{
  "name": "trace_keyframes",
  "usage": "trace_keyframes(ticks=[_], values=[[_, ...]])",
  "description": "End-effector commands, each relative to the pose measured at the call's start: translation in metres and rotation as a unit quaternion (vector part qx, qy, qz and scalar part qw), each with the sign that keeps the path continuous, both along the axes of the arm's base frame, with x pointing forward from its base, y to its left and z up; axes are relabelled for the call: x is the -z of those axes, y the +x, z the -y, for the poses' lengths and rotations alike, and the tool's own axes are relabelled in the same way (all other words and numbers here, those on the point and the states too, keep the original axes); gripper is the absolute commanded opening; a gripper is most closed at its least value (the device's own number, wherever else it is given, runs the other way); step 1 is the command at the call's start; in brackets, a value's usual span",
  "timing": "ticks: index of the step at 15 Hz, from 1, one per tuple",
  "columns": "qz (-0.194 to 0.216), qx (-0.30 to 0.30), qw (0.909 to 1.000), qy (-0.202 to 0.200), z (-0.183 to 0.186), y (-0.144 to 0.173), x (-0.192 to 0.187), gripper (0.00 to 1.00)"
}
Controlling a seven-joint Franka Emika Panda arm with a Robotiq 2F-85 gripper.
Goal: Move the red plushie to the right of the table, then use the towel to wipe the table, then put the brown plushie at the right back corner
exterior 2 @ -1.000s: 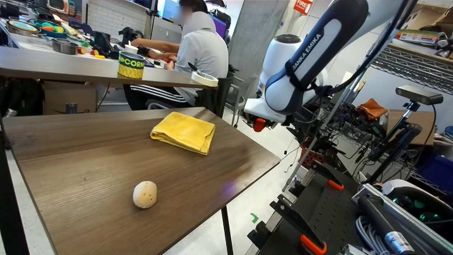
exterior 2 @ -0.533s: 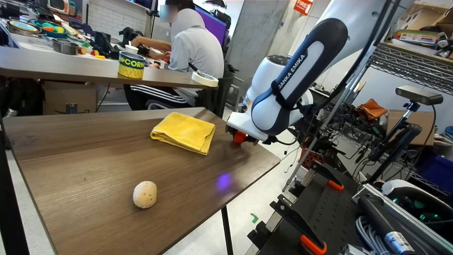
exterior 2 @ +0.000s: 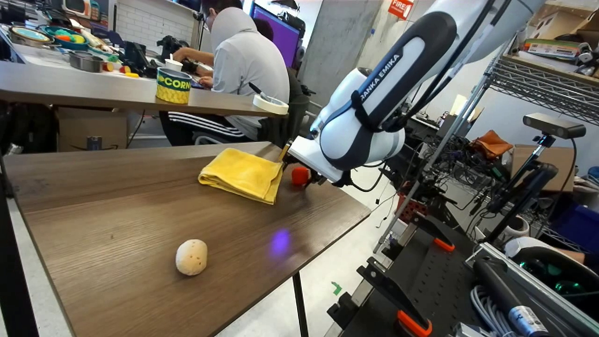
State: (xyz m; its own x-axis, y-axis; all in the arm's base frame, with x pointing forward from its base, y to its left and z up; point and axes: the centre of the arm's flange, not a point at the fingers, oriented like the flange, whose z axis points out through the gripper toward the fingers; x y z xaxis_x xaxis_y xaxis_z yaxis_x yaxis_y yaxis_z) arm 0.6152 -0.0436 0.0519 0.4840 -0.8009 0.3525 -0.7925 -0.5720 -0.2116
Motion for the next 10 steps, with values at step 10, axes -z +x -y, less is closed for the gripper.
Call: trace_keyframes(ticks=[10], values=[[0.029, -0.106, 0.9860, 0.126, -0.118, 0.031, -0.051, 1.00]])
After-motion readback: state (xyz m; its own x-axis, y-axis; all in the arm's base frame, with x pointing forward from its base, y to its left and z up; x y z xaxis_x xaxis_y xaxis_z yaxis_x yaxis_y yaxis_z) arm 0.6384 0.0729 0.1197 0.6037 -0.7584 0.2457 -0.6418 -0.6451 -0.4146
